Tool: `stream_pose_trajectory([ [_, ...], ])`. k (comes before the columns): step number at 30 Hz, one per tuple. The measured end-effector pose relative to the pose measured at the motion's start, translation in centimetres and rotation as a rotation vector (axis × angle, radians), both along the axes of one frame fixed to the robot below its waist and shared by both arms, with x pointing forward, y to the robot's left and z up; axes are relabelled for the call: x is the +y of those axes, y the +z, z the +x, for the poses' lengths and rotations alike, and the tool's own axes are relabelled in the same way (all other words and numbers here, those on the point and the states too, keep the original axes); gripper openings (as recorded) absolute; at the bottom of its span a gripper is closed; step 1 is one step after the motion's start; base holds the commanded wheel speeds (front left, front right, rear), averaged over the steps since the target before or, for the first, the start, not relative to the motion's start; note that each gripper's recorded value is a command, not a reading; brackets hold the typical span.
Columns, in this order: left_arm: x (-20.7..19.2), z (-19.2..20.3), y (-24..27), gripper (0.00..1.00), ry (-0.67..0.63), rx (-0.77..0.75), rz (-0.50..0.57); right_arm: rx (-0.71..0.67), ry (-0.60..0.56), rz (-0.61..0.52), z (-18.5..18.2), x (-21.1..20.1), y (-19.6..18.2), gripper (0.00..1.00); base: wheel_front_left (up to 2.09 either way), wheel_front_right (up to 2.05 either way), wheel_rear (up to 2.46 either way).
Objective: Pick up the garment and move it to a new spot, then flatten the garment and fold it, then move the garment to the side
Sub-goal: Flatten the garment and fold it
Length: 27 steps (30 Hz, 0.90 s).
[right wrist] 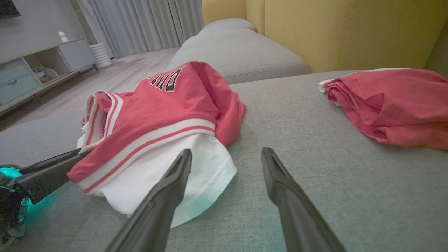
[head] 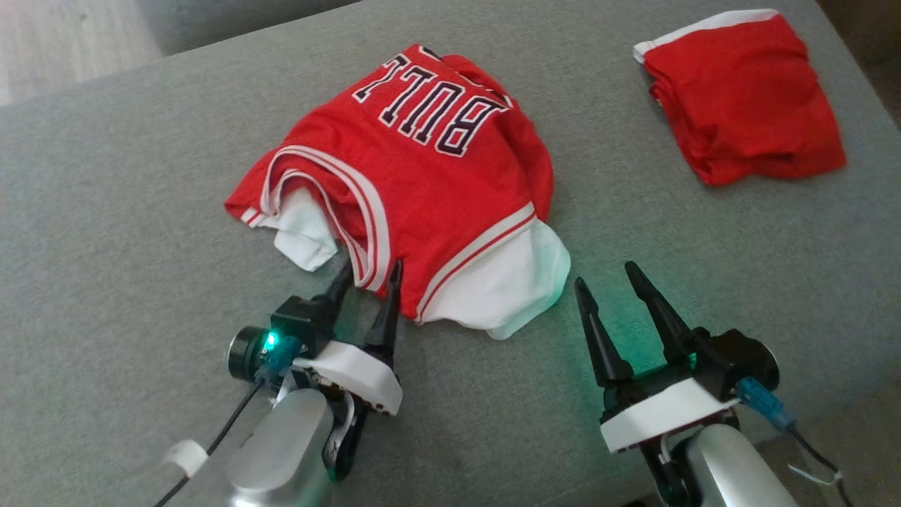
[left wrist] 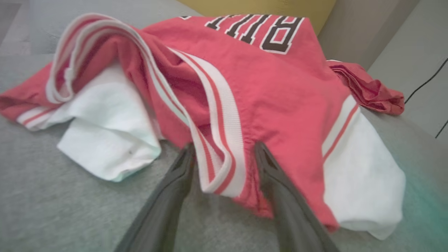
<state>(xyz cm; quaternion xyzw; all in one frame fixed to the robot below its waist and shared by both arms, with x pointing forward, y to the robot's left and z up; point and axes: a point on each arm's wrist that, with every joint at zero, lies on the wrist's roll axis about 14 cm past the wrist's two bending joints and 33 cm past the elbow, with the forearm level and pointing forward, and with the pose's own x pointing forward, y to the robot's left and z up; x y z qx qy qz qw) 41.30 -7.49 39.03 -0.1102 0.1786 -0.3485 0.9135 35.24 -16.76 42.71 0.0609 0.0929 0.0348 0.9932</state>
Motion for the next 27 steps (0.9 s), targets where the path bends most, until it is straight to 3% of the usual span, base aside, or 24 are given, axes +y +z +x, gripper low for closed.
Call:
stream_pose_trajectory([
  [1, -0.4, -0.2, 0.0, 0.35, -0.015, 0.002, -0.007, 0.0, -0.006, -0.002, -0.1, -0.2, 0.0, 1.0, 0.0, 0.0, 0.0],
  [2, -0.8, -0.5, 0.1, 0.11, -0.031, 0.007, -0.019, 0.0, -0.012, -0.002, -0.2, -0.3, 0.1, 1.0, 0.0, 0.0, 0.0],
  [3, -1.2, -0.7, 0.2, 0.0, -0.048, 0.01, -0.028, -0.002, -0.018, 0.001, -0.3, -0.5, 0.1, 1.0, 0.0, 0.0, 0.0],
  [7, -2.7, -1.1, 1.9, 0.0, -0.097, -0.025, -0.072, -0.014, -0.037, 0.014, -0.6, -0.9, 0.6, 1.0, 0.0, 0.0, 0.0],
  [12, -5.9, -1.0, 7.9, 0.0, -0.201, -0.197, -0.155, -0.04, -0.052, 0.025, -1.1, -1.1, 1.5, 1.0, 0.0, 0.0, 0.0],
  [20, -10.2, 1.9, 23.8, 0.0, -0.314, -0.642, -0.267, -0.088, -0.079, 0.038, -2.1, -1.7, 3.0, 1.0, 0.0, 0.0, 0.0],
  [27, -9.5, 2.6, 37.0, 0.0, -0.305, -0.942, -0.335, -0.079, -0.08, 0.063, -3.0, -1.3, 2.6, 1.0, 0.0, 0.0, 0.0],
])
